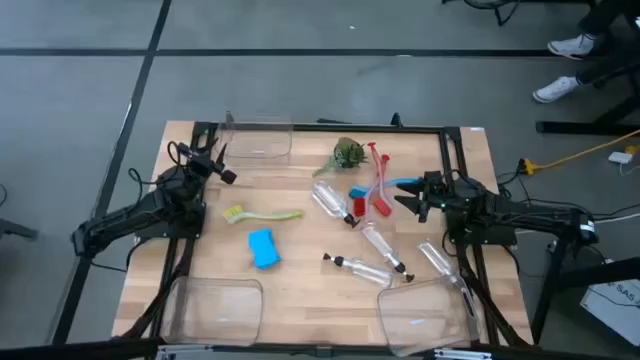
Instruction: Pick & Place Kitchen Sink Supplies
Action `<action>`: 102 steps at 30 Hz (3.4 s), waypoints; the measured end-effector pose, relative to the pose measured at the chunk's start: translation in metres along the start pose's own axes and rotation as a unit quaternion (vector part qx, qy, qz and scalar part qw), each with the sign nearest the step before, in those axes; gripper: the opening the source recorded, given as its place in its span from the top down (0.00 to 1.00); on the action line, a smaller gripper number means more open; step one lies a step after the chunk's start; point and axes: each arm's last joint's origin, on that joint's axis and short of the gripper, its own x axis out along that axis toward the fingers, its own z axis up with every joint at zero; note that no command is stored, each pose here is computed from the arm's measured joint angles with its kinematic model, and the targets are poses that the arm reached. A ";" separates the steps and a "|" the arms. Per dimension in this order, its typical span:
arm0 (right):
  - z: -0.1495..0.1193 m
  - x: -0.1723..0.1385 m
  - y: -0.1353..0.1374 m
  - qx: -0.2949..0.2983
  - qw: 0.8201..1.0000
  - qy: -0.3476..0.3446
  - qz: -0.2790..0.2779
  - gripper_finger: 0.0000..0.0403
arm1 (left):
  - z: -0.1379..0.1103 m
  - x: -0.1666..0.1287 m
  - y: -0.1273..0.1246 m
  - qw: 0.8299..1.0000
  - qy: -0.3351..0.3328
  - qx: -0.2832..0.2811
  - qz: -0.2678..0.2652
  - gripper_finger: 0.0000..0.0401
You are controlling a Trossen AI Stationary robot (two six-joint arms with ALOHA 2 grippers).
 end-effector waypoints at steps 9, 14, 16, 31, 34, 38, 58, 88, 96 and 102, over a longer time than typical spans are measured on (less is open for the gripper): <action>0.000 0.000 0.000 0.000 1.000 0.000 0.000 0.31 | 0.000 0.000 0.000 1.000 0.000 0.000 0.000 0.69; 0.000 0.000 0.000 0.000 1.000 0.000 0.000 0.31 | 0.000 0.000 0.000 1.000 0.000 0.000 0.000 0.69; 0.000 0.000 0.000 0.000 1.000 0.000 0.000 0.31 | 0.000 0.000 0.000 1.000 0.000 0.000 0.000 0.69; 0.000 0.000 0.000 0.000 1.000 0.000 0.000 0.31 | 0.000 0.000 0.000 1.000 0.000 0.000 0.000 0.69; 0.000 0.000 0.000 0.000 1.000 0.000 0.000 0.31 | 0.000 0.000 0.000 1.000 0.000 0.000 0.000 0.69; 0.000 0.000 0.000 0.000 1.000 0.000 0.000 0.31 | 0.000 0.000 0.000 1.000 0.000 0.000 0.000 0.69; 0.021 -0.003 0.015 0.165 0.976 -0.071 0.125 0.31 | 0.000 0.000 0.000 1.000 0.000 0.000 0.000 0.69; 0.185 0.057 0.127 -0.105 0.967 0.161 -0.169 0.31 | 0.000 0.000 0.000 1.000 0.000 0.000 0.000 0.69; 0.181 0.069 0.156 -0.018 0.915 0.303 -0.265 0.31 | 0.000 0.000 0.000 1.000 0.000 0.000 0.000 0.69; 0.163 0.082 0.180 0.008 0.901 0.335 -0.273 0.31 | 0.000 0.000 0.000 1.000 0.000 0.000 0.000 0.69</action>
